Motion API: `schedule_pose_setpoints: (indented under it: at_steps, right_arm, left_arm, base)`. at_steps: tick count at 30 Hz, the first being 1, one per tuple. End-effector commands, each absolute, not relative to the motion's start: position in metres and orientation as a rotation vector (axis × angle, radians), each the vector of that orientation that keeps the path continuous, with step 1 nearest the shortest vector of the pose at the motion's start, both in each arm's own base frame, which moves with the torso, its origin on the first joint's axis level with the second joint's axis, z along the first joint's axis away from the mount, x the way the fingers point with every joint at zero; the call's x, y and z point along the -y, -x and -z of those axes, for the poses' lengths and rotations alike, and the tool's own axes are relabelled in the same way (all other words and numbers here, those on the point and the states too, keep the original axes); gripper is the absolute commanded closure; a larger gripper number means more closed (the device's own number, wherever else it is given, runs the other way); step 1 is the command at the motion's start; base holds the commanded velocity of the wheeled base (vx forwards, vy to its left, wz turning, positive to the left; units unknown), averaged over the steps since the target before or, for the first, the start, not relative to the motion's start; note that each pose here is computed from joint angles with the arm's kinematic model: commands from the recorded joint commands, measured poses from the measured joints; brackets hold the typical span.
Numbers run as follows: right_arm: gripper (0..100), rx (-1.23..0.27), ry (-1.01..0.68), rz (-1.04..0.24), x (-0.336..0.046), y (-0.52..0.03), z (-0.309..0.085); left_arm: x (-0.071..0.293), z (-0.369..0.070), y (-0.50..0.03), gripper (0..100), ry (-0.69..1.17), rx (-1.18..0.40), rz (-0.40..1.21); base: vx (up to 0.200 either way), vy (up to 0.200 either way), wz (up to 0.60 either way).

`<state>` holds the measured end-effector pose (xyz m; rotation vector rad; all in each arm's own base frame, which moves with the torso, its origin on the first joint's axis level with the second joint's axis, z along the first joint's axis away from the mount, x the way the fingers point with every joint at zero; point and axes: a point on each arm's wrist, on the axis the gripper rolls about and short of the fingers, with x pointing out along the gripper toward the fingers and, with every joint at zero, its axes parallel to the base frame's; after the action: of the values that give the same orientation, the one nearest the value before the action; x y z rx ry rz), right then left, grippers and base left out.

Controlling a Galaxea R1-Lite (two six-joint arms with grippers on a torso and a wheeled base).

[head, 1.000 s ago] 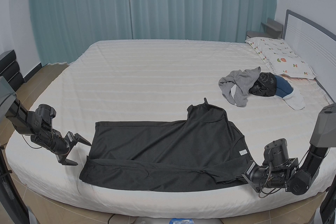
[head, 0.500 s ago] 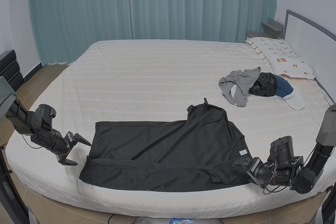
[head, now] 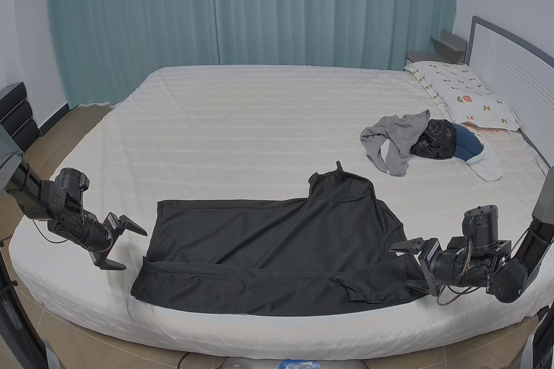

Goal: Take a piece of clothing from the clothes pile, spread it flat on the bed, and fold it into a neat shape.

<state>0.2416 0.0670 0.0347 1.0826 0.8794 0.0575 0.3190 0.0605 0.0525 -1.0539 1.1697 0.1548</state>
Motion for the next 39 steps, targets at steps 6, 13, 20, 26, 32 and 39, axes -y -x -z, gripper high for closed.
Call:
schedule_pose_setpoints:
  at_steps: [6, 13, 20, 26, 32, 39]
  right_arm:
    - [0, -0.881, -1.095, -0.036, -0.0624, -0.2416, -0.0325]
    - [0, -0.886, -1.094, -0.037, -0.0635, -0.241, -0.0319]
    - [0, -0.89, -1.091, -0.037, -0.0638, -0.2406, -0.0313]
    - [0, -0.89, -1.089, -0.039, -0.0641, -0.2405, -0.0313]
    - [0, -0.89, -1.087, -0.04, -0.0645, -0.2404, -0.0313]
    - [0, -0.888, -1.087, -0.039, -0.0645, -0.2408, -0.0315]
  left_arm:
    - [-0.0658, -0.0591, -0.323, 0, 1.092, -1.137, -0.166]
    - [-0.066, -0.0588, -0.3233, 0, 1.091, -1.136, -0.175]
    - [-0.0658, -0.059, -0.3242, 0, 1.09, -1.136, -0.178]
    - [-0.0689, -0.0607, -0.3252, 0, 1.124, -1.125, -0.186]
    - [-0.0683, -0.0602, -0.3249, 0, 1.118, -1.128, -0.182]
    - [-0.0684, -0.06, -0.3253, 0, 1.124, -1.128, -0.185]
  base:
    - [0.0, 0.0, 0.0]
    - [0.0, 0.0, 0.0]
    - [0.0, 0.0, 0.0]
    - [0.0, 0.1, 0.0]
    - [0.0, 0.1, 0.0]
    - [0.0, 0.0, 0.0]
